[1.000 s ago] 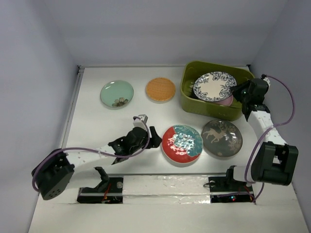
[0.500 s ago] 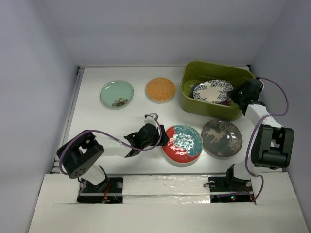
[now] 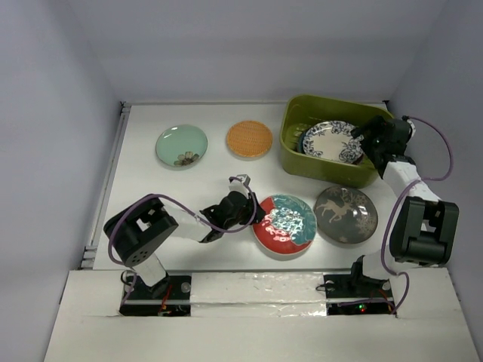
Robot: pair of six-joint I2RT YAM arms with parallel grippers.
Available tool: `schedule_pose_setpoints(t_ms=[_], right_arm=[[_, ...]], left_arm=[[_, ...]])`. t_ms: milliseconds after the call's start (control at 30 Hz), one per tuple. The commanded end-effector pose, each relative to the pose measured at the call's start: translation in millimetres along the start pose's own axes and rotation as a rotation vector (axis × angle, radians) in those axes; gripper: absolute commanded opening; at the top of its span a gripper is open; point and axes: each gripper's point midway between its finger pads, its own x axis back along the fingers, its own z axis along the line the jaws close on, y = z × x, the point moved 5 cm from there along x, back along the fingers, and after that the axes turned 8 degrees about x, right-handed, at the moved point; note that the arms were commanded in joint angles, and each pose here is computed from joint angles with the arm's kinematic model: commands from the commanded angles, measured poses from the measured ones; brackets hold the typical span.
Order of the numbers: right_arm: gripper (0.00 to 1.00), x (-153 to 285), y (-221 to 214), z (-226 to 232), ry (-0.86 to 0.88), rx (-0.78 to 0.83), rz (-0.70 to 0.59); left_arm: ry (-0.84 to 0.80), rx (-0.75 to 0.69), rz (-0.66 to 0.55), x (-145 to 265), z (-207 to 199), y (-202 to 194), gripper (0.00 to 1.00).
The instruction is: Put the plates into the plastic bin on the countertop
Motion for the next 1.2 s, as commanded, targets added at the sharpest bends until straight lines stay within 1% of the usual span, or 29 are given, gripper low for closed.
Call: schedule_pose_setpoints(t_ms=[0,33,100,133,167,200,300,333,367,400,433,467,500,533,600,633,700,733,767,800,833,900,933,967,1000,1033,1067,1133,1167], right_arm=[[0.94,28,44,27,0.092,0.019,-0.176],[0.95,32,46,29,0.1,0.02,-0.184],[0.97,39,48,33,0.12,0.018,-0.194],[0.98,47,51,36,0.134,0.019,-0.208],[0.98,51,53,38,0.143,0.021,-0.215],[0.98,54,53,39,0.148,0.021,-0.221],[1.0,68,57,44,0.174,0.03,-0.238],[0.99,74,57,46,0.188,0.032,-0.247],[0.96,78,56,47,0.202,0.029,-0.25],[0.9,83,53,50,0.236,0.033,-0.245],[0.63,88,53,55,0.276,0.033,-0.255],[0.43,96,45,54,0.304,0.032,-0.253],[0.18,102,36,60,0.361,0.03,-0.225],[0.01,109,28,70,0.418,0.042,-0.221],[0.0,120,4,77,0.48,0.06,-0.196],[0.0,126,-14,93,0.541,0.088,-0.162],[0.0,135,-40,105,0.595,0.147,-0.116],[0.06,139,-53,110,0.62,0.175,-0.082],[0.17,148,-74,122,0.679,0.205,-0.032],[0.33,152,-85,125,0.709,0.23,-0.01],[0.62,155,-99,122,0.732,0.245,0.017],[0.79,164,-117,121,0.763,0.269,0.048],[0.85,166,-125,114,0.759,0.277,0.048],[0.91,166,-128,110,0.76,0.285,0.047],[0.92,169,-133,109,0.78,0.3,0.054],[0.93,177,-140,113,0.858,0.315,0.077],[0.94,176,-149,110,0.877,0.323,0.113],[0.94,185,-167,117,0.959,0.365,0.178],[0.95,185,-172,118,0.97,0.374,0.193]], left_arm=[[-0.019,0.014,0.019,-4,-4,-5,0.31],[-0.016,0.02,0.014,-5,-3,-5,0.25],[-0.016,0.033,0.01,-4,-3,-4,0.15],[-0.014,0.035,-0.002,-4,-3,-3,0.07],[-0.015,0.036,-0.008,-3,-4,-1,0.02],[-0.012,0.039,-0.013,-2,-4,0,0.0],[-0.009,0.04,-0.033,3,-4,4,0.0],[-0.018,0.044,-0.051,7,-8,9,0.0],[-0.019,0.047,-0.055,10,-8,9,0.0],[-0.026,0.048,-0.064,14,-9,12,0.0],[-0.031,0.052,-0.076,18,-11,14,0.0],[-0.049,0.058,-0.097,26,-16,21,0.0],[-0.064,0.061,-0.11,30,-21,25,0.0],[-0.071,0.062,-0.126,34,-24,30,0.0],[-0.095,0.069,-0.162,46,-34,44,0.0],[-0.109,0.07,-0.178,51,-39,49,0.0],[-0.138,0.076,-0.217,65,-49,64,0.0],[-0.142,0.083,-0.241,71,-50,71,0.0],[-0.162,0.092,-0.267,83,-55,80,0.0],[-0.171,0.096,-0.285,90,-56,86,0.0],[-0.175,0.107,-0.31,97,-55,94,0.0],[-0.213,0.123,-0.358,118,-58,109,0.0],[-0.23,0.128,-0.365,125,-59,112,0.0],[-0.256,0.141,-0.408,140,-61,124,0.0],[-0.267,0.145,-0.421,147,-61,128,0.0],[-0.284,0.149,-0.427,154,-62,131,0.0],[-0.304,0.159,-0.461,166,-63,140,0.0],[-0.348,0.167,-0.466,178,-68,145,0.0],[-0.376,0.168,-0.481,187,-71,148,0.0]])
